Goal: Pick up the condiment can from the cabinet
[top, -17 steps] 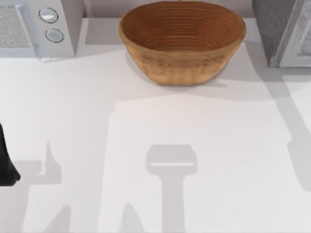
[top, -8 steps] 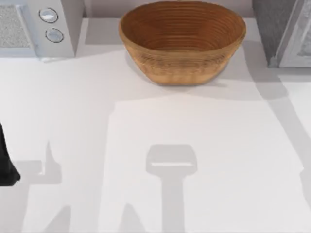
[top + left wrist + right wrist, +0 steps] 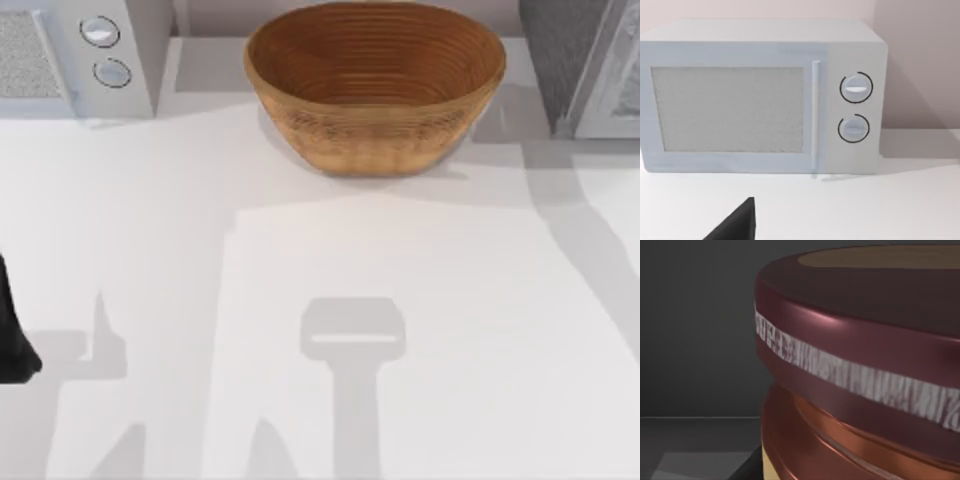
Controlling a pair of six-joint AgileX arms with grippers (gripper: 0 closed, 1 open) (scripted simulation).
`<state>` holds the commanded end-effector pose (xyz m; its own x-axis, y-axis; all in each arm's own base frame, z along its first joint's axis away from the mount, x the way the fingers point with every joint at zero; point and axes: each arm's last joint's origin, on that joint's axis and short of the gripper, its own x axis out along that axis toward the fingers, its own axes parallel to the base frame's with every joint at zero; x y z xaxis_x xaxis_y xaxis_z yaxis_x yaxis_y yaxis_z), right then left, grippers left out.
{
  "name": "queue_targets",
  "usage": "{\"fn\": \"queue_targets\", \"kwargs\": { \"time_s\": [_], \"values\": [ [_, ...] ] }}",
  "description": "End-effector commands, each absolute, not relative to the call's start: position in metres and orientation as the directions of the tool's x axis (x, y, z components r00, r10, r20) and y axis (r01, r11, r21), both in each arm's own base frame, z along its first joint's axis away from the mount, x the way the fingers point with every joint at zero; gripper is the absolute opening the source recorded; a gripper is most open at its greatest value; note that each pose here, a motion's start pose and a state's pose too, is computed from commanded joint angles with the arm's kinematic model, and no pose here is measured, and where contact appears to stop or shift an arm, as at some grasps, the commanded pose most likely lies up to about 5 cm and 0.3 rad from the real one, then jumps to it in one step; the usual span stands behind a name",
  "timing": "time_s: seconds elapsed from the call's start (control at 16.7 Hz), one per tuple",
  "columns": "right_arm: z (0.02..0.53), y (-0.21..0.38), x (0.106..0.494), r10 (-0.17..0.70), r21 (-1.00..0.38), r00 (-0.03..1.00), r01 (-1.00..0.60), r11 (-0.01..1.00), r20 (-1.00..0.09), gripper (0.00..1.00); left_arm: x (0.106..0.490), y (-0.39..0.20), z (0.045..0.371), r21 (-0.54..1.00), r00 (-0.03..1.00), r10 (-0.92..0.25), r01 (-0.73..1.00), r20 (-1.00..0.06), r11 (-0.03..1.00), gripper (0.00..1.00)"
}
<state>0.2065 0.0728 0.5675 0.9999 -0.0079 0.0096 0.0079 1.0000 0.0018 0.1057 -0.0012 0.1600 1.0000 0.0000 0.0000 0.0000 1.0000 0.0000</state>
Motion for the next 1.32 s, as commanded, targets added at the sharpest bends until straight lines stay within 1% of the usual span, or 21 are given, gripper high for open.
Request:
{"fn": "queue_targets", "kwargs": {
  "time_s": [0.24,0.42,0.66,0.78,0.9,1.14,1.32],
  "values": [
    [0.569,0.071,0.204,-0.009,0.008,1.000,0.009,1.000,0.021,0.00,0.106,-0.001,0.160,0.000,1.000,0.000,0.000,0.000,1.000,1.00],
    [0.564,0.062,0.190,-0.008,0.018,0.999,0.007,1.000,0.044,0.00,0.106,-0.001,0.160,0.000,1.000,0.000,0.000,0.000,1.000,1.00],
    [0.534,0.044,0.165,-0.014,0.022,0.998,0.013,1.000,0.055,0.00,0.106,-0.001,0.160,0.000,1.000,0.000,0.000,0.000,1.000,1.00],
    [0.502,0.036,0.155,-0.019,0.015,0.999,0.018,1.000,0.036,0.00,0.106,-0.001,0.160,0.000,1.000,0.000,0.000,0.000,1.000,1.00],
    [0.458,0.028,0.146,-0.023,0.005,1.000,0.023,1.000,-0.001,0.00,0.106,-0.001,0.160,0.000,1.000,0.000,0.000,0.000,1.000,1.00],
    [0.346,0.014,0.129,-0.024,-0.009,0.996,0.023,1.000,-0.084,0.00,0.106,-0.001,0.160,0.000,1.000,0.000,0.000,0.000,1.000,1.00],
    [0.266,0.007,0.117,-0.017,-0.008,0.994,0.016,1.000,-0.108,0.00,0.106,-0.001,0.160,0.000,1.000,0.000,0.000,0.000,1.000,1.00]
  ]
}}
